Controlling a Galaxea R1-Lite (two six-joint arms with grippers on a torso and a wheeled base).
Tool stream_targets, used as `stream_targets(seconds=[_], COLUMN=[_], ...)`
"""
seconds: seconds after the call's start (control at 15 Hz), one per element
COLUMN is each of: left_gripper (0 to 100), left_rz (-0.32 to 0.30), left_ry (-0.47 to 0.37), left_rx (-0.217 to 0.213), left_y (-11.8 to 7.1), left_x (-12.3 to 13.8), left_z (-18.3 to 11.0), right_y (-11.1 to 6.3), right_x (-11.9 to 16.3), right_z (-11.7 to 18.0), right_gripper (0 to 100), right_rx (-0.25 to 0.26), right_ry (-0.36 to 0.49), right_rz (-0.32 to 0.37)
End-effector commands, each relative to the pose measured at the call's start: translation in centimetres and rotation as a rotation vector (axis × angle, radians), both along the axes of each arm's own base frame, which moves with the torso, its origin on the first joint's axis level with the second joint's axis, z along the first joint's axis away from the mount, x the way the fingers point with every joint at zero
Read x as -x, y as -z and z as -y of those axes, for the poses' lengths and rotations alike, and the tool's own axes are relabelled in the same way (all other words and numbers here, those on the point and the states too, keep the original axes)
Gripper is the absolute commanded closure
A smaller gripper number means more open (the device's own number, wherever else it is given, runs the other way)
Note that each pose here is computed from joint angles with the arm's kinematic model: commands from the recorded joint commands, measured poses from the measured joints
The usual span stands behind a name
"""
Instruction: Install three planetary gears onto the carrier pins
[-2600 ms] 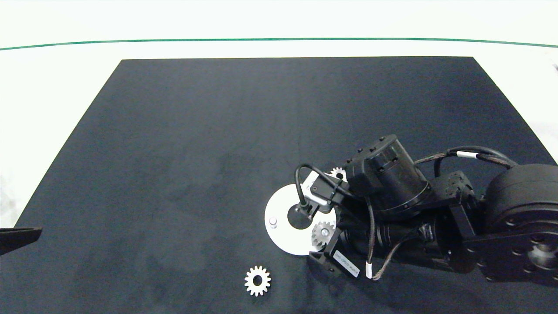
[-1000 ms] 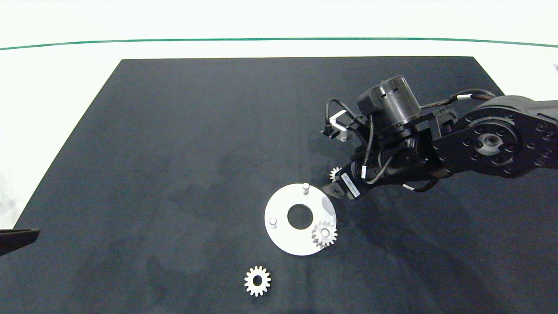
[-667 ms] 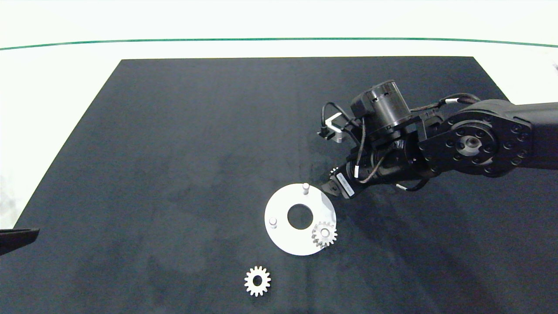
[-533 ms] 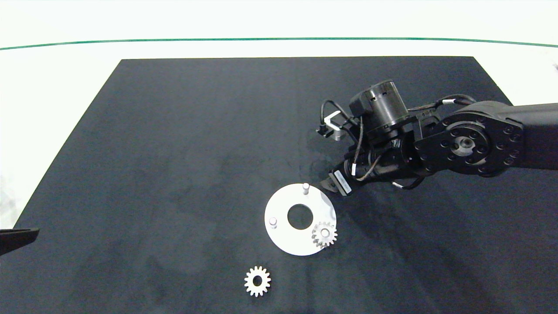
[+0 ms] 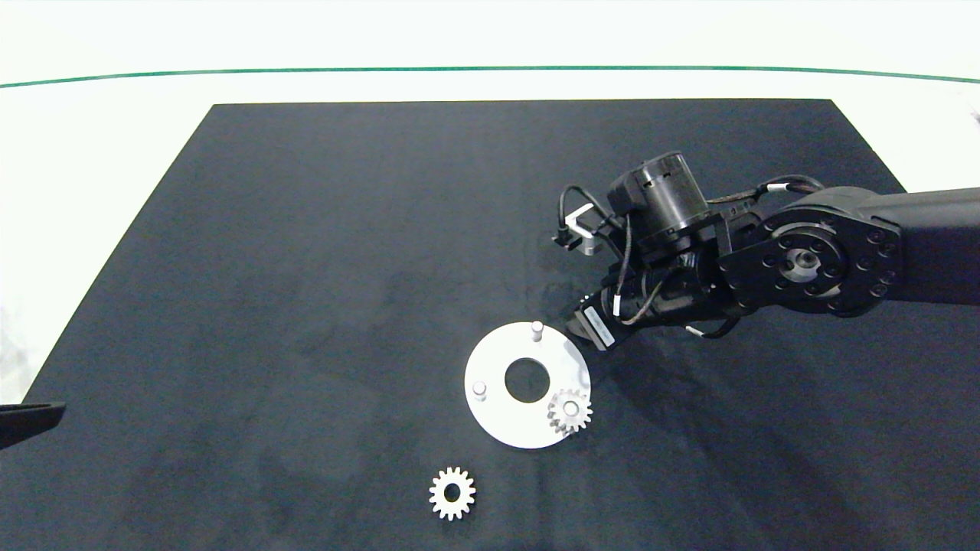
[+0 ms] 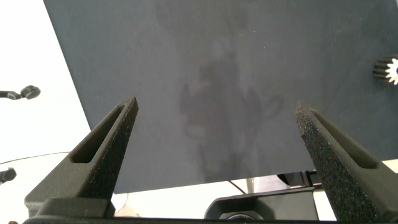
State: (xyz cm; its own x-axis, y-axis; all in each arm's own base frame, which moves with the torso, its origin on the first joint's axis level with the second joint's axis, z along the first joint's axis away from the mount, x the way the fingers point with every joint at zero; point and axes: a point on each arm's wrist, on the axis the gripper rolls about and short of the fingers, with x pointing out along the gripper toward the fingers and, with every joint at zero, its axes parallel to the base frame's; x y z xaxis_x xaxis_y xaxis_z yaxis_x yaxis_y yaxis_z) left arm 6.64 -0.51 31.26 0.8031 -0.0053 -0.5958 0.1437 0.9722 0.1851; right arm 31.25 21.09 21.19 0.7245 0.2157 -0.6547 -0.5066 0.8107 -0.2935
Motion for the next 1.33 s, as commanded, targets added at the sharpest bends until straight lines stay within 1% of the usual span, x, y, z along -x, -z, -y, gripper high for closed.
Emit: stream_targets(seconds=[0.07, 0.13, 0.47, 0.8, 1.0, 1.13, 1.27, 1.33], left_gripper=[0, 0, 0, 0, 0, 0, 0, 0], left_rz=[-0.002, -0.004, -0.005, -0.005, -0.005, -0.005, -0.004, -0.005], left_ry=[0.0, 0.0, 0.0, 0.001, 0.001, 0.0, 0.001, 0.001], left_rx=[-0.002, -0.002, -0.002, -0.003, -0.003, -0.002, -0.003, -0.003], left_y=[0.0, 0.0, 0.1, 0.1, 0.1, 0.1, 0.1, 0.1], left_x=[0.1, 0.1, 0.1, 0.1, 0.1, 0.1, 0.1, 0.1], left_z=[0.0, 0.0, 0.0, 0.0, 0.0, 0.0, 0.0, 0.0], right_y=[0.1, 0.1, 0.1, 0.7, 0.3, -1.5, -3.5, -3.9], right_x=[0.0, 0.0, 0.0, 0.2, 0.5, 1.6, 3.3, 3.6], right_z=[0.0, 0.0, 0.0, 0.1, 0.3, 0.7, 0.6, 0.5], right_gripper=[40, 43, 52, 63, 69, 73, 75, 75], right_rx=[0.004, 0.004, 0.002, 0.0, -0.005, -0.031, -0.062, -0.068], right_ry=[0.001, 0.001, 0.001, 0.004, 0.003, -0.005, -0.038, -0.046], right_rz=[-0.002, -0.002, -0.004, -0.028, -0.022, 0.018, 0.066, 0.076])
